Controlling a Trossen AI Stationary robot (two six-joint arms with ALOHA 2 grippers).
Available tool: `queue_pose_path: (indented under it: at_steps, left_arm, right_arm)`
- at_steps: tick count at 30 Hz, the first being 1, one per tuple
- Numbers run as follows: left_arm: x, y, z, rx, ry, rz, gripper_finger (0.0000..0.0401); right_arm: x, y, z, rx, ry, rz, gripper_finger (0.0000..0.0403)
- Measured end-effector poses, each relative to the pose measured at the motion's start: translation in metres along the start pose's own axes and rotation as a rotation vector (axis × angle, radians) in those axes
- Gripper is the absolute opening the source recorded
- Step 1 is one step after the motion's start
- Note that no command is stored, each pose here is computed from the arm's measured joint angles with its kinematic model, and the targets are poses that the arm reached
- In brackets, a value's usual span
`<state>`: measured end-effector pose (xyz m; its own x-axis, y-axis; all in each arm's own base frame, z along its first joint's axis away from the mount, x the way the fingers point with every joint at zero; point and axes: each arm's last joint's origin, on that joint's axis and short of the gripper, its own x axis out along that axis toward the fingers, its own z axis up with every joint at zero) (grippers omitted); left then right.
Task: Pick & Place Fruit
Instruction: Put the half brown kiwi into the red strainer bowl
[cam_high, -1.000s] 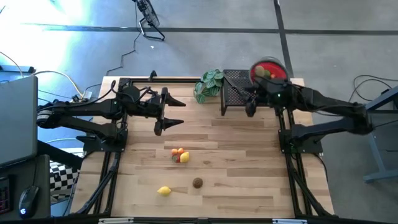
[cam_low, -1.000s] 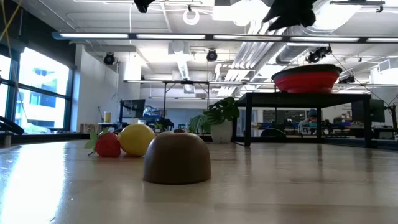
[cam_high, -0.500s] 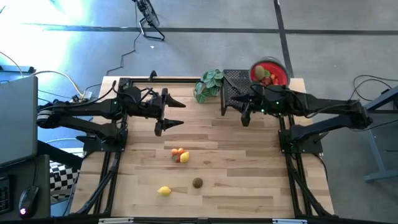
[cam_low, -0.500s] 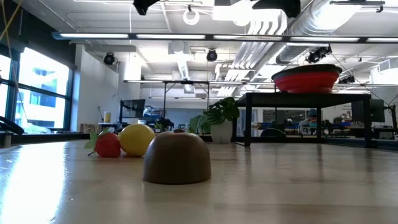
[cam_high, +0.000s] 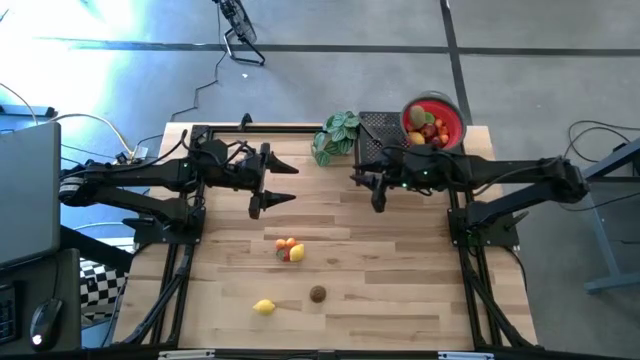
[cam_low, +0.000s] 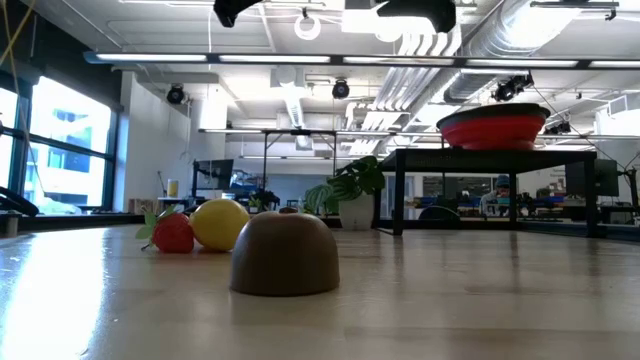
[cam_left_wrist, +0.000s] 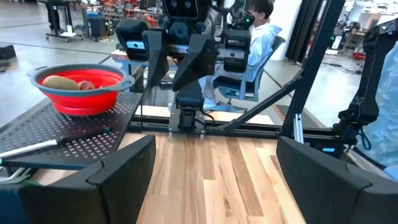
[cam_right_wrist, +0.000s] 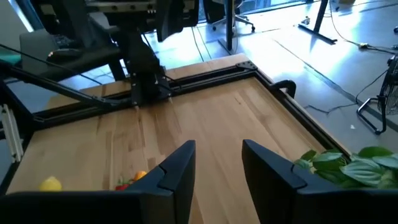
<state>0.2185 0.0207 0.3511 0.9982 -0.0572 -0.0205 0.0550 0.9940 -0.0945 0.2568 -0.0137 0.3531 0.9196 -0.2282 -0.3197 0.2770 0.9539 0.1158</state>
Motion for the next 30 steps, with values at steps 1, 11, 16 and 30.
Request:
queue_pose_path:
  at_steps: [1, 11, 16, 30]
  left_arm:
    - [0.0000, 0.0000, 0.0000, 0.000, 0.000, 0.000, 0.0326]
    - [0.0000, 0.0000, 0.0001, 0.007, -0.001, 0.000, 0.0326]
    - [0.0000, 0.0000, 0.0001, 0.008, -0.001, 0.000, 0.0326]
    - [-0.0003, 0.0007, -0.0067, 0.049, 0.069, 0.009, 0.0326]
  right_arm:
    - [0.0007, 0.0001, 0.0000, -0.006, -0.001, 0.000, 0.0125]
    - [0.0029, 0.0006, -0.0001, -0.011, -0.005, 0.003, 0.0124]
    - [0.0029, 0.0007, 0.0003, -0.002, -0.008, 0.004, 0.0124]
    - [0.0029, 0.0008, 0.0007, -0.001, -0.013, 0.005, 0.0124]
